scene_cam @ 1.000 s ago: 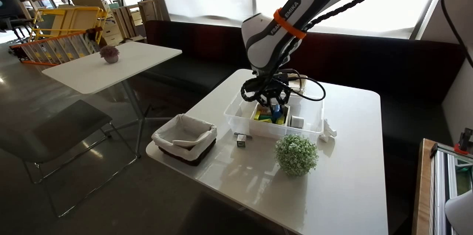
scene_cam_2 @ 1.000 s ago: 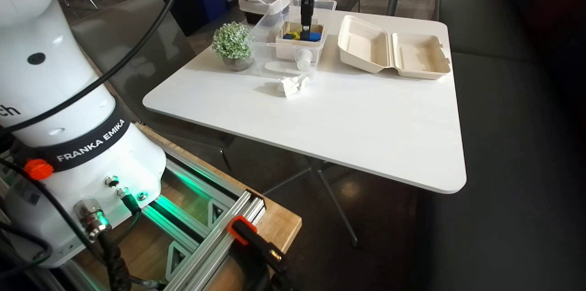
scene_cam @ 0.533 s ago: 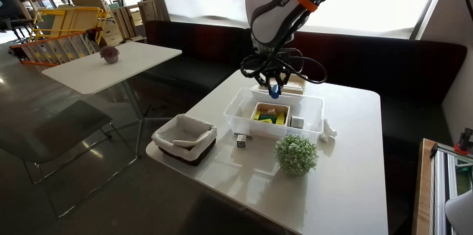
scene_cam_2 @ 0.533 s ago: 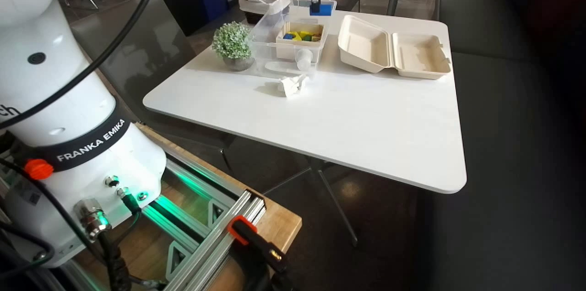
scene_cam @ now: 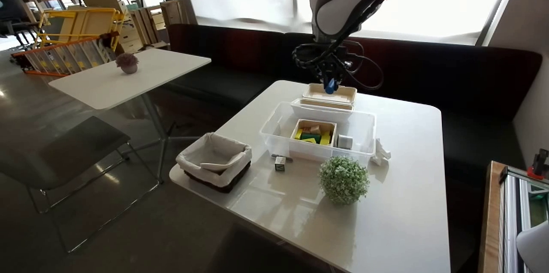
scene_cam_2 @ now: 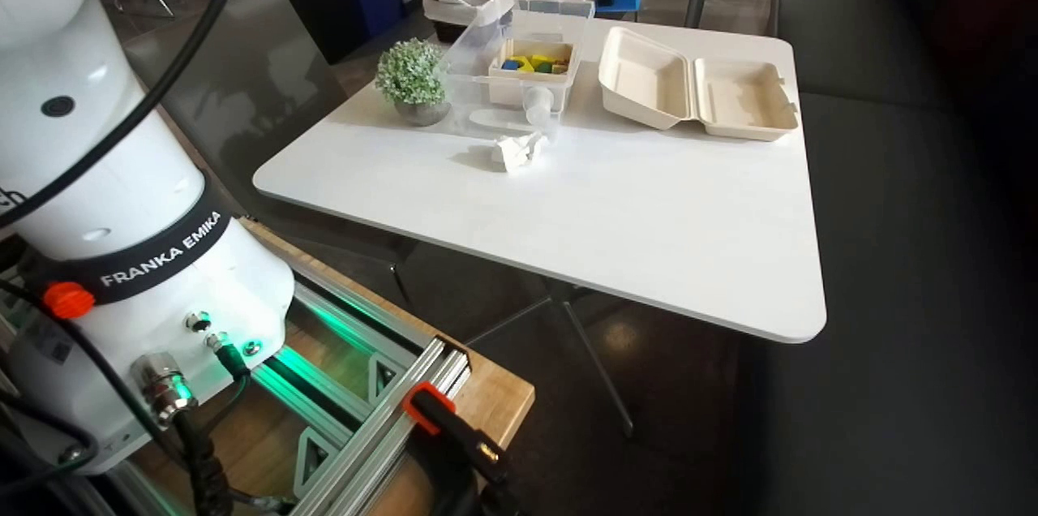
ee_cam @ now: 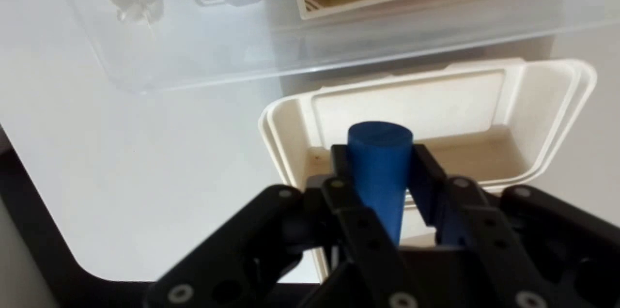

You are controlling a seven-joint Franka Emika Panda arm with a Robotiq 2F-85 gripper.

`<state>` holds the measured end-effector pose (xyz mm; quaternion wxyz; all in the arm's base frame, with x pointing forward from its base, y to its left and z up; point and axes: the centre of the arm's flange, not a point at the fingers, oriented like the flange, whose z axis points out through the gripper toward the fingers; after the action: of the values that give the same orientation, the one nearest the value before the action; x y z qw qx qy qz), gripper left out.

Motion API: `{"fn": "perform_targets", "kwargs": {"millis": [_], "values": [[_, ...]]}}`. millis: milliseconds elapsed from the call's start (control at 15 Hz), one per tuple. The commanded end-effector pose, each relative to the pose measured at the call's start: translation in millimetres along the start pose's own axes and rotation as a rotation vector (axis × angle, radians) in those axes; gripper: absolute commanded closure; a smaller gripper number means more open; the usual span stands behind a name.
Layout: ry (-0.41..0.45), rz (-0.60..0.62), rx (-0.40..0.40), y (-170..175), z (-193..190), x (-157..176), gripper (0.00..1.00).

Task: Move the blue block to the disposable lunch pack

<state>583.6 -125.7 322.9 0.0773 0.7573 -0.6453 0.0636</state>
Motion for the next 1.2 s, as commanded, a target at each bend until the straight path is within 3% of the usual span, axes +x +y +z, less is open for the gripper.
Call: {"fn": "perform_targets", "kwargs": {"millis": [0, 333, 400, 667, 867, 1133], "values": [[0.000, 0.009, 0.001, 2.0, 0.4, 5.8, 0.67], [-0.002, -0.001, 0.005, -0.3, -0.7, 1.9, 0.67], [-0.002, -0.002, 0.005, -0.5, -0.7, 1.6, 0.92], [0.009, 0.001, 0.073, -21.0, 10.3, 22.8, 0.92], [0.038, -0.011, 0.069, -27.5, 34.4, 34.6, 0.92], [0.014, 0.009, 0.067, -31.8, 73.8, 43.6, 0.92]]}}
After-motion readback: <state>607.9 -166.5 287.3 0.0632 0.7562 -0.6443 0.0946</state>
